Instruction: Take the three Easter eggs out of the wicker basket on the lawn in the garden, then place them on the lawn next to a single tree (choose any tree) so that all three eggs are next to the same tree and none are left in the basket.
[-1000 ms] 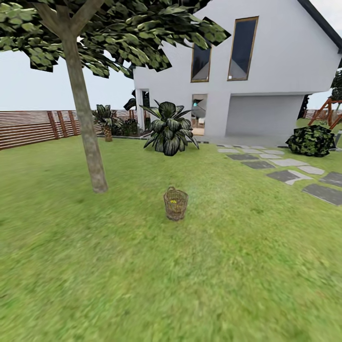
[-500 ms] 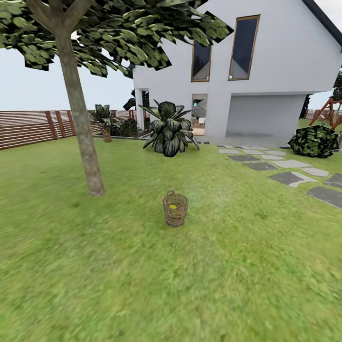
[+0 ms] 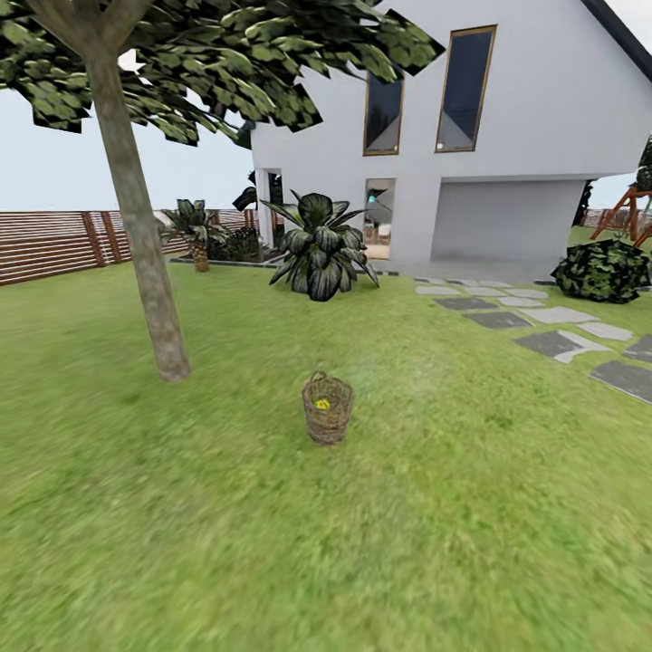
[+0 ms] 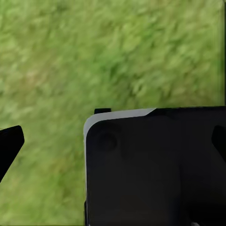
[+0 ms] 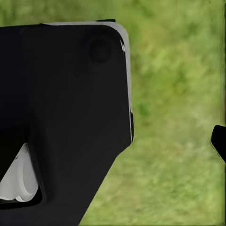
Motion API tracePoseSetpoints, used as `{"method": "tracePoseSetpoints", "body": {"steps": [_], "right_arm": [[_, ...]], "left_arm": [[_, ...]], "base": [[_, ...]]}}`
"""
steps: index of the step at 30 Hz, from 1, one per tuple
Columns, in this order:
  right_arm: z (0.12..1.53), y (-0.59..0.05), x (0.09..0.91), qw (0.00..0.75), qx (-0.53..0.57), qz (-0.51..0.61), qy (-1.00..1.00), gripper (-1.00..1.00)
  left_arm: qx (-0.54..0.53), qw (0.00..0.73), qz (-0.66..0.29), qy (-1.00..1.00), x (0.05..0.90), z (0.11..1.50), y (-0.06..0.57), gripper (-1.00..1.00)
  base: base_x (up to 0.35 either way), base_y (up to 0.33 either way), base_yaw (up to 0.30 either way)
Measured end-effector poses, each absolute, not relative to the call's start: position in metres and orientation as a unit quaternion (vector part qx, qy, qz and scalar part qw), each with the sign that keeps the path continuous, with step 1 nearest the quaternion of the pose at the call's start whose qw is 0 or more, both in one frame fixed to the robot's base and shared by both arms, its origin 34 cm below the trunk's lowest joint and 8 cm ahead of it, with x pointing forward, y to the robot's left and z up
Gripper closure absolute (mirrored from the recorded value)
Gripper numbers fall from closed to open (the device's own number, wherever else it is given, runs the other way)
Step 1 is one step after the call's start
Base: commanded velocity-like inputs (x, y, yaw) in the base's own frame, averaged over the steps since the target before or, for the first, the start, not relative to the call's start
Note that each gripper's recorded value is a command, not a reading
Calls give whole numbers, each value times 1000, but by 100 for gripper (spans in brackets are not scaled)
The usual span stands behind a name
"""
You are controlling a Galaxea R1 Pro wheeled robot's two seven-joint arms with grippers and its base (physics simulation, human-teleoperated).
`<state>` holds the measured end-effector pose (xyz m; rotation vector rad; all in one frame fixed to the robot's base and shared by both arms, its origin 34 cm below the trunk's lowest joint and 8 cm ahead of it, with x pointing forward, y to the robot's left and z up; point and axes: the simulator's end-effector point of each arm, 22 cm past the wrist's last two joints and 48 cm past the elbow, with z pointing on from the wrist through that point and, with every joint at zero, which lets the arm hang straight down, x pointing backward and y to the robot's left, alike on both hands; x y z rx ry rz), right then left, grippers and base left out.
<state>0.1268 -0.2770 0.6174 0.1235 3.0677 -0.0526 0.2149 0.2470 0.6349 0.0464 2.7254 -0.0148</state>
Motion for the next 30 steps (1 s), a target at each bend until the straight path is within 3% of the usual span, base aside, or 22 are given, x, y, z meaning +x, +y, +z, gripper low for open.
{"method": "tracePoseSetpoints", "body": {"steps": [6, 19, 30], "right_arm": [[617, -278, 126, 35, 43, -17, 998, -100], [617, -277, 127, 35, 43, -17, 998, -100], [617, -276, 126, 35, 43, -16, 998, -100]], "left_arm": [[17, 215, -5, 976, 218, 637, 247, -100], [17, 218, -4, 976, 220, 637, 247, -100], [17, 218, -4, 976, 220, 637, 247, -100]], "base": [[299, -176, -68], [297, -178, -235], [297, -178, -45]]}}
